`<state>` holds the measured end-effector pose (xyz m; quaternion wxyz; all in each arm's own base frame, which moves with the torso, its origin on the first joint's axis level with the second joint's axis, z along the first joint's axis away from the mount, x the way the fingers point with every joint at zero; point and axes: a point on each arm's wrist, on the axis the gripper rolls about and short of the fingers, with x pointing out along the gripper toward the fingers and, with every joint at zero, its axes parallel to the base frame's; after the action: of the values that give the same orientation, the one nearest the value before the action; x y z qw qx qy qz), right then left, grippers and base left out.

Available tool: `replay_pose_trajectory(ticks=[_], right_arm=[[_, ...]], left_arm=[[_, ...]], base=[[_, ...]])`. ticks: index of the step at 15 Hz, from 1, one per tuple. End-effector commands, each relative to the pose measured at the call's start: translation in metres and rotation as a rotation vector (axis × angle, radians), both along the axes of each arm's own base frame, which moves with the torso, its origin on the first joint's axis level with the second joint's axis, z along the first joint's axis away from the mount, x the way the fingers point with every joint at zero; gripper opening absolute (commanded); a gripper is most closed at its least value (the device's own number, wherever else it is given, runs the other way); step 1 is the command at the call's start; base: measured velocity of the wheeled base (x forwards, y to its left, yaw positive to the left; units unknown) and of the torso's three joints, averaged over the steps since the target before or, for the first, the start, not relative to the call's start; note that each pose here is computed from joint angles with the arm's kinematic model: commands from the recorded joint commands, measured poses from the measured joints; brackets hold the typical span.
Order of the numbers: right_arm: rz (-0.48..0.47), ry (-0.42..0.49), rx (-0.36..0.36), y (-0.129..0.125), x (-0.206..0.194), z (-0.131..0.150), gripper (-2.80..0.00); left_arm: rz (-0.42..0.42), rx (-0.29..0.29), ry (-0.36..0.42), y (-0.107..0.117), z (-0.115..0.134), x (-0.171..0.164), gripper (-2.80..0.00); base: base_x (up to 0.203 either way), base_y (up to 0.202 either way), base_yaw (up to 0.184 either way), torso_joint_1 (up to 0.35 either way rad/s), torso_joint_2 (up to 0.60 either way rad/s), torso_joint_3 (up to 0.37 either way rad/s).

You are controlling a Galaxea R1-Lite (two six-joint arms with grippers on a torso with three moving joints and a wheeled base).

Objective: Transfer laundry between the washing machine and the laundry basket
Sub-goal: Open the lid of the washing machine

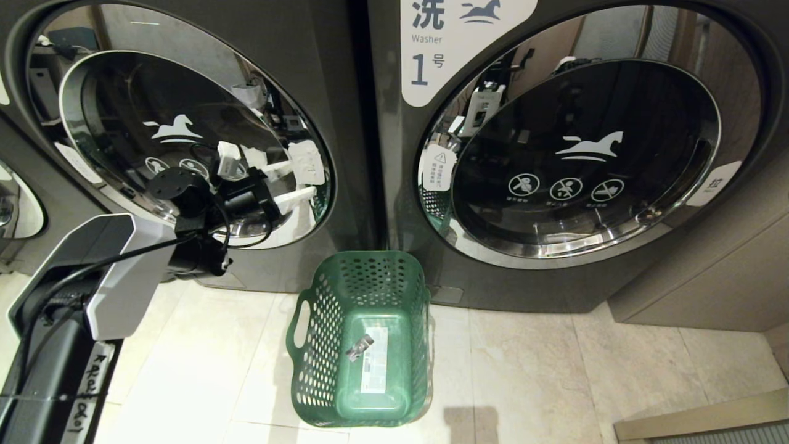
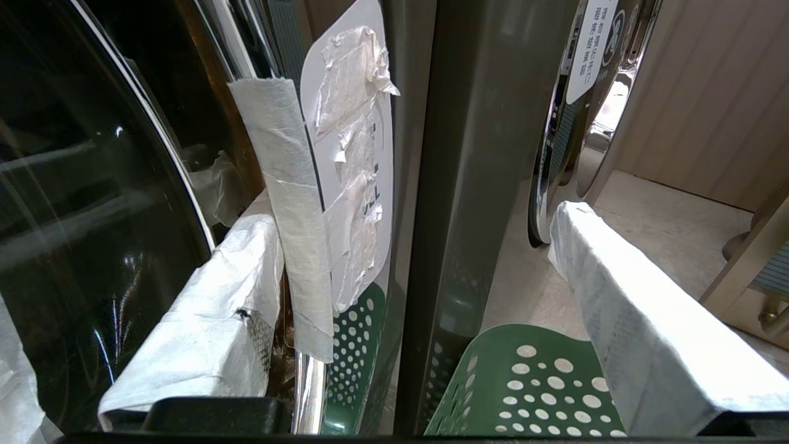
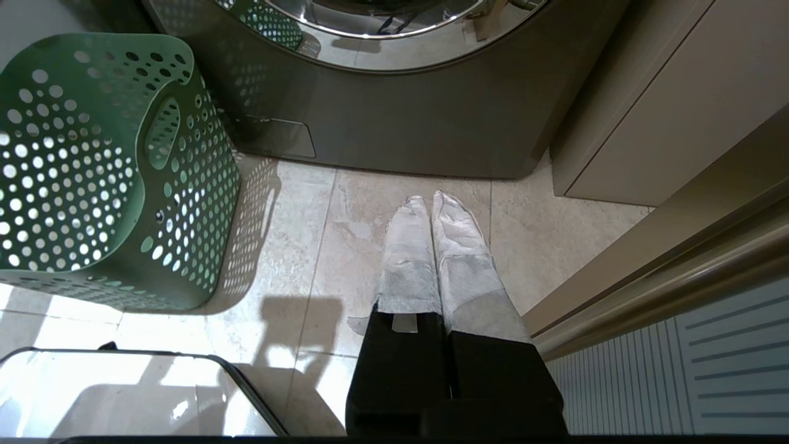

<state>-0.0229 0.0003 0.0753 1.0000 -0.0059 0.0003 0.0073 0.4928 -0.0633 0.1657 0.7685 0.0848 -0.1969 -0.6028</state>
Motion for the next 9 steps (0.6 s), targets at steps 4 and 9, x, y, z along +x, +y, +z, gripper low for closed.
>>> replay_pose_trajectory(ticks=[4, 9], right_arm=[[0.001, 0.0, -0.001, 0.0, 0.0, 0.0, -2.8], [0.001, 0.001, -0.001, 0.0, 0.0, 0.0, -2.8]], left_arm=[[-0.131, 0.025, -0.021, -0.043, 0.0, -0.014, 0.0], [-0.107, 0.018, -0.021, -0.033, 0.0, -0.013, 0.0]], base=[[0.0, 0.0, 0.0, 0.0, 0.0, 0.0], [0.0, 0.0, 0.0, 0.0, 0.0, 0.0]])
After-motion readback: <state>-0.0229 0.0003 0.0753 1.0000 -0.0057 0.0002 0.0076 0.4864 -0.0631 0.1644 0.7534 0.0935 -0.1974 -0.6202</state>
